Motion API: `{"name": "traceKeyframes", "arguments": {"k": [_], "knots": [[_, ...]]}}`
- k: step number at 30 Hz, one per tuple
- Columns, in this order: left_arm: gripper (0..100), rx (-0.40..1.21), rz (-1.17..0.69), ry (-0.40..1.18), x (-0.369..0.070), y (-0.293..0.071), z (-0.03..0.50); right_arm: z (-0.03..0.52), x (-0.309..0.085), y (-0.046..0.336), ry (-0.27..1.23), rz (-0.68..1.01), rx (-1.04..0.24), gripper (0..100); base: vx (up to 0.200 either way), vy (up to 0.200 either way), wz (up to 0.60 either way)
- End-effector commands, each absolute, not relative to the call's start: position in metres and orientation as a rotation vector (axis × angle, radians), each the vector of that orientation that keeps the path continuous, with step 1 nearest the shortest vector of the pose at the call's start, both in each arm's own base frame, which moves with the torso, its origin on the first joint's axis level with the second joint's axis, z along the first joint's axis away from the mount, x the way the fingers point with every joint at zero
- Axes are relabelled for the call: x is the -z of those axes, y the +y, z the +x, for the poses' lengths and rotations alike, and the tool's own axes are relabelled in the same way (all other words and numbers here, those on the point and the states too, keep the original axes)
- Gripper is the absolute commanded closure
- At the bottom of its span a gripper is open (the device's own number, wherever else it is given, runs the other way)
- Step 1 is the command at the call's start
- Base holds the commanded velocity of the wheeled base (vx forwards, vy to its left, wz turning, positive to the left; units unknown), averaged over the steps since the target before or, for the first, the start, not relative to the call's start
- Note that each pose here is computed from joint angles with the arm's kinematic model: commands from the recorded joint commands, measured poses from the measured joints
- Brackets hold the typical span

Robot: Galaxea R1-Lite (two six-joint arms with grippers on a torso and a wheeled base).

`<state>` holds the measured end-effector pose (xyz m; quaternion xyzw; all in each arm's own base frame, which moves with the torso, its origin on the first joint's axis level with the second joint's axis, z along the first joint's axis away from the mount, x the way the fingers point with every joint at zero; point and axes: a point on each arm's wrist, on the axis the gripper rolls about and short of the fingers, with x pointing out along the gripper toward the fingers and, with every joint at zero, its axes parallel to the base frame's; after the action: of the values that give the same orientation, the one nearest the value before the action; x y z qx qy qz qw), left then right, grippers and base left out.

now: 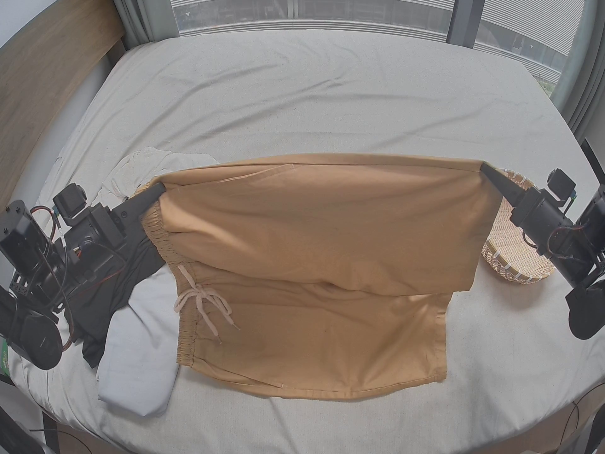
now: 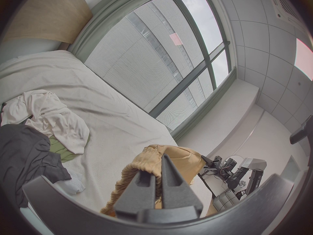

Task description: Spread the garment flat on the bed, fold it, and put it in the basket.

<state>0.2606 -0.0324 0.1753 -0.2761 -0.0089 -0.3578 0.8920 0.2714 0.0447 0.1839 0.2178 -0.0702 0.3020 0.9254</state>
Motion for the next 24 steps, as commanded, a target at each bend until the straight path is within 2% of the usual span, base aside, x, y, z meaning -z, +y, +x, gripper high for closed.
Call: {"name": "traceKeyframes", "arguments": {"k": [1, 11, 17, 24], "knots": [[100, 0.722, -0.586, 0.027, -0.161, -0.032, 0.271, 0.286, -0.168, 0.043, -0.099, 0.453, -0.597, 100, 0.0, 0.0, 0.0], [100, 0.704, -0.598, 0.06, -0.146, -0.033, 0.294, 0.304, -0.161, 0.04, -0.093, 0.455, -0.581, 100, 0.0, 0.0, 0.0], [100, 0.644, -0.61, 0.043, -0.138, -0.033, 0.313, 0.313, -0.159, 0.041, -0.095, 0.454, -0.583, 100, 0.0, 0.0, 0.0], [100, 0.653, -0.61, 0.028, -0.136, -0.036, 0.329, 0.334, -0.156, 0.043, -0.112, 0.451, -0.586, 100, 0.0, 0.0, 0.0]]}}
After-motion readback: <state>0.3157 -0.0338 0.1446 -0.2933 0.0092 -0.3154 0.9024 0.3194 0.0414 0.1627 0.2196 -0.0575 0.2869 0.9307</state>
